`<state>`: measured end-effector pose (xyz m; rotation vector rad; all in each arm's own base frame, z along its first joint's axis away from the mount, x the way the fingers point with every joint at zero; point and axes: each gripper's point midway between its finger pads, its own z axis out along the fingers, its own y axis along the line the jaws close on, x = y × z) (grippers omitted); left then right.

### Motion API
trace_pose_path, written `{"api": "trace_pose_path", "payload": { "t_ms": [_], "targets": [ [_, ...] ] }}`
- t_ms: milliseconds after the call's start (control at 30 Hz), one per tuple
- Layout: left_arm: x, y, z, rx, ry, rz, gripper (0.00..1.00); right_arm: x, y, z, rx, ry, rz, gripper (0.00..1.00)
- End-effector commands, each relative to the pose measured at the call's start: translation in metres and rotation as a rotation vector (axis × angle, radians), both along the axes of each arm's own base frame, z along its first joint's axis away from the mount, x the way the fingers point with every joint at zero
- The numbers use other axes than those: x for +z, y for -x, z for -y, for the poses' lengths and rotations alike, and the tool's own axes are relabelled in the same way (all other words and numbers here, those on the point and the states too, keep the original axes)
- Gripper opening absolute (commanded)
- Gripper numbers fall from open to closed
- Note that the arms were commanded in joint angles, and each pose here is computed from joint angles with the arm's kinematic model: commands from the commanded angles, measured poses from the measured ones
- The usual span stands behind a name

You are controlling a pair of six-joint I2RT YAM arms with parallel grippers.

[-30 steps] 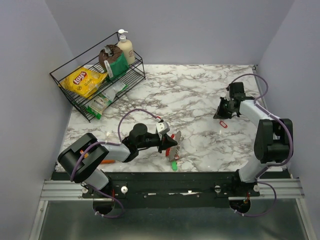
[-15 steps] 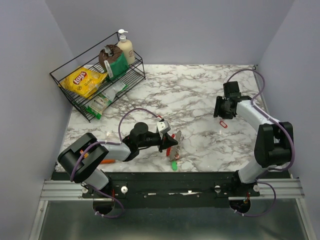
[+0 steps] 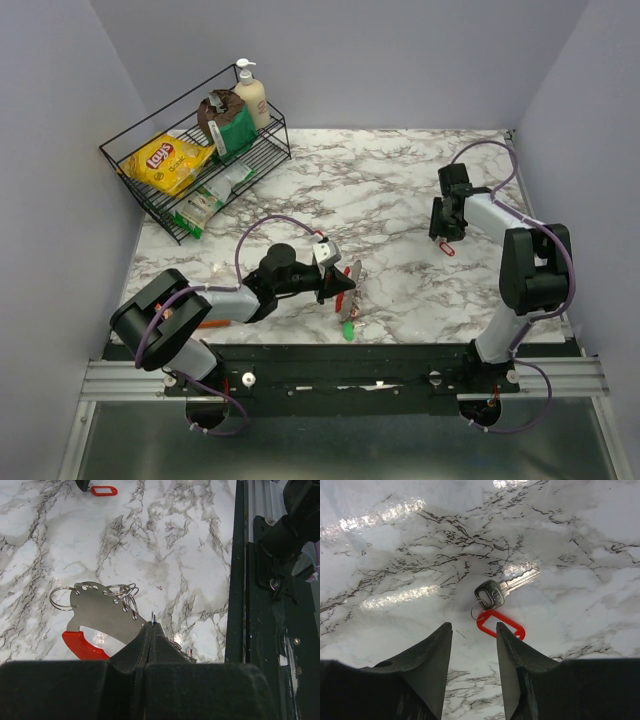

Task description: Put the keys on the keyring

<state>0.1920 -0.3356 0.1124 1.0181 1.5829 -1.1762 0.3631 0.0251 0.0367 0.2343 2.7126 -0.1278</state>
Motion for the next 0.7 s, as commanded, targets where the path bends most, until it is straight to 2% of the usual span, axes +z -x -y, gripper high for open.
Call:
{"api": "trace_pose_path", "payload": {
  "t_ms": [0, 433, 533, 667],
  "targets": [
    [0.015, -0.005, 0.005, -0.005, 0.026, 0.044, 0.00, -0.001, -0.006, 0.008, -0.016, 0.043, 0.001, 0.47],
    [0.019, -0.004, 0.004, -0.004, 0.026, 0.047, 0.00, -0.009, -0.015, 0.007, -0.014, 0.033, -0.006, 0.40],
    [0.021, -0.003, 0.003, -0.004, 0.027, 0.051, 0.00, -0.011, -0.017, 0.008, -0.019, 0.016, -0.012, 0.35],
    [0.023, -0.003, 0.001, 0.002, 0.019, 0.059, 0.00, -0.011, -0.018, 0.008, -0.019, 0.013, -0.018, 0.22]
  ]
}}
